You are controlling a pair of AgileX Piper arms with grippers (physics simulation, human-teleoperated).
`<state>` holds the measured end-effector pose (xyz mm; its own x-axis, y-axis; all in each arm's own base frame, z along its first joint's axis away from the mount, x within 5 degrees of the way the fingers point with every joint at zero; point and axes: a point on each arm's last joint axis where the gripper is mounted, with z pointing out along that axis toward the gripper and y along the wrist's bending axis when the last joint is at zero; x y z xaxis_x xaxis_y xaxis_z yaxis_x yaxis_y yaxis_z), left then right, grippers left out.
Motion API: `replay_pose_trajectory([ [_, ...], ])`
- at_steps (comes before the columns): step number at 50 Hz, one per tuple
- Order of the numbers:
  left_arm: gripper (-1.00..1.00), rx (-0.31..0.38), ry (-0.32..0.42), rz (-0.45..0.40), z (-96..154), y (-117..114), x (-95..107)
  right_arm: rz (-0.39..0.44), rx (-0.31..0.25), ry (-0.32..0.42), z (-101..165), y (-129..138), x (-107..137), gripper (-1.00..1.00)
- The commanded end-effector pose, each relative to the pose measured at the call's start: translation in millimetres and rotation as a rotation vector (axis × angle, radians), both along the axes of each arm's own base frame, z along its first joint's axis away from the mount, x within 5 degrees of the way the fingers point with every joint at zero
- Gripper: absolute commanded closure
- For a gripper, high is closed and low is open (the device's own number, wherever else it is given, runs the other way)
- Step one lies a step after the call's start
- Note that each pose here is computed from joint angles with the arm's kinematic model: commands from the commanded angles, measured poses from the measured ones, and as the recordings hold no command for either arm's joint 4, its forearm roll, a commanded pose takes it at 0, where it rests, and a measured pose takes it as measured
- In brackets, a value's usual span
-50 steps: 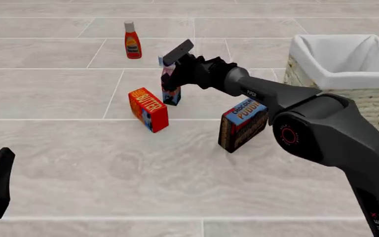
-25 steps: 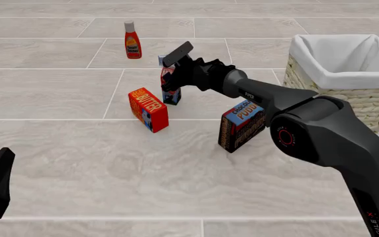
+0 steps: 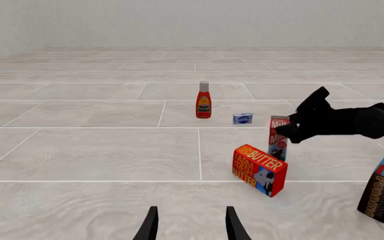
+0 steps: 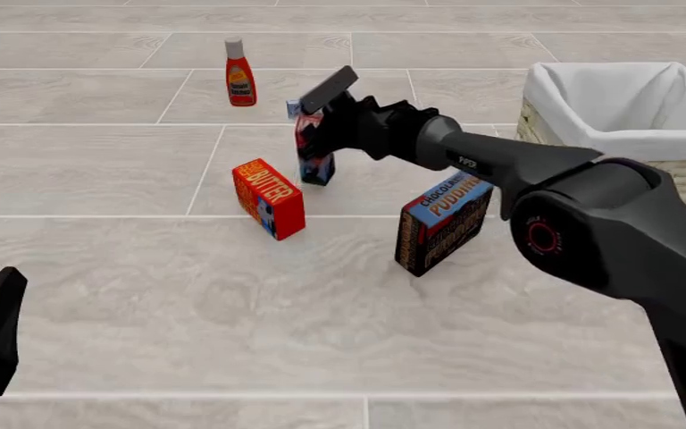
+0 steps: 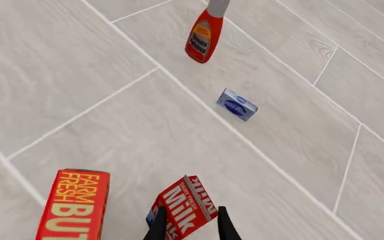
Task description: Pick the milk and place it in the basket.
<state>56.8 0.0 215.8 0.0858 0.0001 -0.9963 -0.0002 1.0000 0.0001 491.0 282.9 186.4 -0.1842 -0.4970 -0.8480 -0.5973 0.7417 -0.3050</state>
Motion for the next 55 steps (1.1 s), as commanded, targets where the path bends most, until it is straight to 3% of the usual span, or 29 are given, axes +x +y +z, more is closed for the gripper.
replay_pose_trajectory([
  [1,-1.0,0.0,0.0,0.0,0.0,0.0,0.0,-0.007,0.046,-0.069,41.6,-6.9,-8.2,1.0],
  [29,-1.0,0.0,0.0,0.0,0.0,0.0,0.0,-0.028,0.072,-0.153,117.4,-43.7,-43.8,1.0],
  [55,-1.0,0.0,0.0,0.0,0.0,0.0,0.0,-0.094,0.112,-0.191,162.6,-88.6,-70.5,1.0],
])
